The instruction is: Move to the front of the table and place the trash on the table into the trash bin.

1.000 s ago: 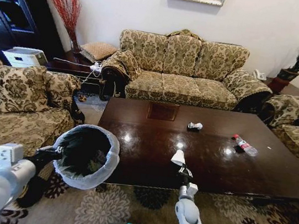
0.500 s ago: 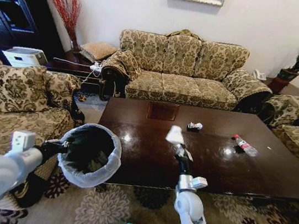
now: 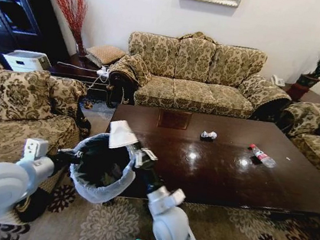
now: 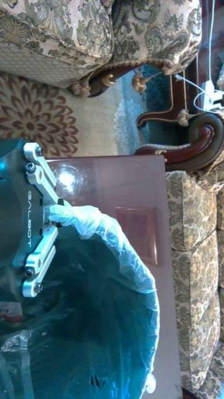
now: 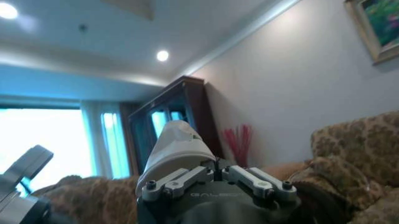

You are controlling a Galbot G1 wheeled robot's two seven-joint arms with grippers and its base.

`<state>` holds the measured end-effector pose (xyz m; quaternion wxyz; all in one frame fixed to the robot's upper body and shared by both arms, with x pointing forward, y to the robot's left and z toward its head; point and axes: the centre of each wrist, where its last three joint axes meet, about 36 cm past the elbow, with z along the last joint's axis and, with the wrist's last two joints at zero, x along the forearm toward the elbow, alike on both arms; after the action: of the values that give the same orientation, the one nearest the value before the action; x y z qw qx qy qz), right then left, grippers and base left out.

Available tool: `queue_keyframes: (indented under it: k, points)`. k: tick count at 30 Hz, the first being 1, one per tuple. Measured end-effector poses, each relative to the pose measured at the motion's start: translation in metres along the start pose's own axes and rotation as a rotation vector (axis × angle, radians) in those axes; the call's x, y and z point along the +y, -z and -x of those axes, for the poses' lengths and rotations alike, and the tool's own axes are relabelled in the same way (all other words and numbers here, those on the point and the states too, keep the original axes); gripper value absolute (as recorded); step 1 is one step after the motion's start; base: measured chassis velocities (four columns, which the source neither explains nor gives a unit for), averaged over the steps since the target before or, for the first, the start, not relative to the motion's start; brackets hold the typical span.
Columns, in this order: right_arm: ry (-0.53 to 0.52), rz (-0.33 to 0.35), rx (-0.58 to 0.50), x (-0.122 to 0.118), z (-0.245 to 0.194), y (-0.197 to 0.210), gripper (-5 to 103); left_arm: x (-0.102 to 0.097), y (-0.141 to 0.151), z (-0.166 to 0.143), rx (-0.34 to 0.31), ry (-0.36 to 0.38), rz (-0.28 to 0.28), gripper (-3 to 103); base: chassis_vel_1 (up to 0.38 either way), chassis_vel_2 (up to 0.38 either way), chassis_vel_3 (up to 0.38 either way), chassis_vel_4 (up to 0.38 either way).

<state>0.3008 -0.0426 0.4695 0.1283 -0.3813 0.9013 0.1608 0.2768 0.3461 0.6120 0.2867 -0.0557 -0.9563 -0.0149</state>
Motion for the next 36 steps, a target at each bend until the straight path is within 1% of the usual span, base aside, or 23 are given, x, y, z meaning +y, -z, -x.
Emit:
queue_keyframes:
  k: [4, 5, 7, 10, 11, 14, 16, 17, 18, 20, 21, 22, 23, 25, 26, 28, 29, 30, 31, 32, 33, 35, 36]
  points:
    - [0.027, -0.016, 0.030, 0.008, -0.005, -0.006, -2, -0.001, -0.002, 0.000, -0.003, -0.001, -0.015, 0, 0.000, 0.000, 0.000, 0.000]
    - [0.034, -0.022, 0.035, 0.009, -0.007, -0.007, 4, -0.001, -0.003, 0.000, -0.004, -0.001, -0.017, 0, 0.000, 0.000, 0.000, 0.000]
    - [0.040, -0.026, 0.040, 0.011, -0.008, -0.008, 4, -0.001, -0.003, 0.000, -0.005, 0.000, -0.018, 0, 0.000, 0.000, 0.000, 0.000]
    - [0.052, -0.044, 0.047, 0.013, -0.014, -0.008, 20, 0.001, -0.002, -0.001, -0.012, 0.005, -0.021, 0, 0.000, 0.000, 0.000, 0.000]
    - [0.052, -0.044, 0.047, 0.013, -0.014, -0.008, 20, 0.001, -0.002, -0.001, -0.012, 0.005, -0.021, 0, 0.000, 0.000, 0.000, 0.000]
    - [0.049, -0.059, 0.042, 0.013, -0.022, -0.006, 36, 0.002, -0.004, -0.002, -0.015, 0.009, -0.032, 0, 0.000, 0.000, 0.000, 0.000]
    - [0.049, -0.060, 0.036, 0.013, -0.024, -0.005, 36, 0.002, -0.004, -0.002, -0.016, 0.010, -0.034, 0, 0.000, 0.000, 0.000, 0.000]
    - [0.046, -0.062, 0.028, 0.013, -0.027, -0.004, 41, 0.002, -0.005, -0.002, -0.017, 0.012, -0.036, 0, 0.000, 0.000, 0.000, 0.000]
    - [0.032, -0.066, 0.007, 0.011, -0.032, -0.002, 47, 0.003, -0.005, -0.001, -0.022, 0.017, -0.040, 0, 0.000, 0.000, 0.000, 0.000]
    - [-0.063, -0.084, -0.024, 0.008, -0.040, 0.002, 58, 0.006, -0.006, -0.001, -0.031, 0.028, -0.048, 0, 0.000, 0.000, 0.000, 0.000]
    - [-0.125, -0.085, -0.039, 0.004, -0.044, 0.003, 58, 0.008, -0.006, 0.000, -0.035, 0.036, -0.052, 0, 0.000, 0.000, 0.000, 0.000]
    - [-0.125, -0.085, -0.039, 0.004, -0.044, 0.003, 58, 0.008, -0.006, 0.000, -0.035, 0.036, -0.052, 0, 0.000, 0.000, 0.000, 0.000]
    - [-0.220, -0.090, -0.043, -0.006, -0.049, 0.004, 63, 0.011, -0.007, -0.001, -0.041, 0.049, -0.060, 0, 0.000, 0.000, 0.000, 0.000]
    - [-0.377, -0.117, 0.009, -0.034, -0.060, 0.002, 74, 0.013, -0.009, -0.001, -0.047, 0.064, -0.073, 0, 0.000, 0.000, 0.000, 0.000]
    - [-0.377, -0.117, 0.009, -0.034, -0.060, 0.002, 74, 0.013, -0.009, -0.001, -0.047, 0.064, -0.073, 0, 0.000, 0.000, 0.000, 0.000]
    - [-0.496, -0.101, 0.093, -0.076, -0.073, -0.008, 85, 0.011, -0.014, 0.000, -0.051, 0.064, -0.084, 0, 0.000, 0.000, 0.000, 0.000]
    - [-0.496, -0.101, 0.093, -0.076, -0.073, -0.008, 85, 0.011, -0.014, 0.000, -0.051, 0.064, -0.084, 0, 0.000, 0.000, 0.000, 0.000]
    - [-0.528, -0.099, 0.113, -0.091, -0.077, -0.009, 90, 0.009, -0.015, 0.000, -0.054, 0.058, -0.088, 0, 0.000, 0.000, 0.000, 0.000]
    - [-0.564, -0.107, 0.128, -0.117, -0.079, -0.010, 95, 0.005, -0.017, -0.001, -0.059, 0.051, -0.093, 0, 0.000, 0.000, 0.000, 0.000]
    - [-0.576, -0.115, 0.129, -0.127, -0.079, -0.010, 99, 0.004, -0.018, -0.002, -0.061, 0.050, -0.094, 0, 0.000, 0.000, 0.000, 0.000]
    - [-0.576, -0.115, 0.129, -0.127, -0.079, -0.010, 99, 0.004, -0.018, -0.002, -0.061, 0.050, -0.094, 0, 0.000, 0.000, 0.000, 0.000]
    - [-0.616, -0.126, 0.131, -0.158, -0.075, -0.012, 100, 0.003, -0.020, -0.004, -0.065, 0.048, -0.101, 0, 0.000, 0.000, 0.000, 0.000]
    - [-0.616, -0.126, 0.131, -0.158, -0.075, -0.012, 100, 0.003, -0.020, -0.004, -0.065, 0.048, -0.101, 0, 0.000, 0.000, 0.000, 0.000]
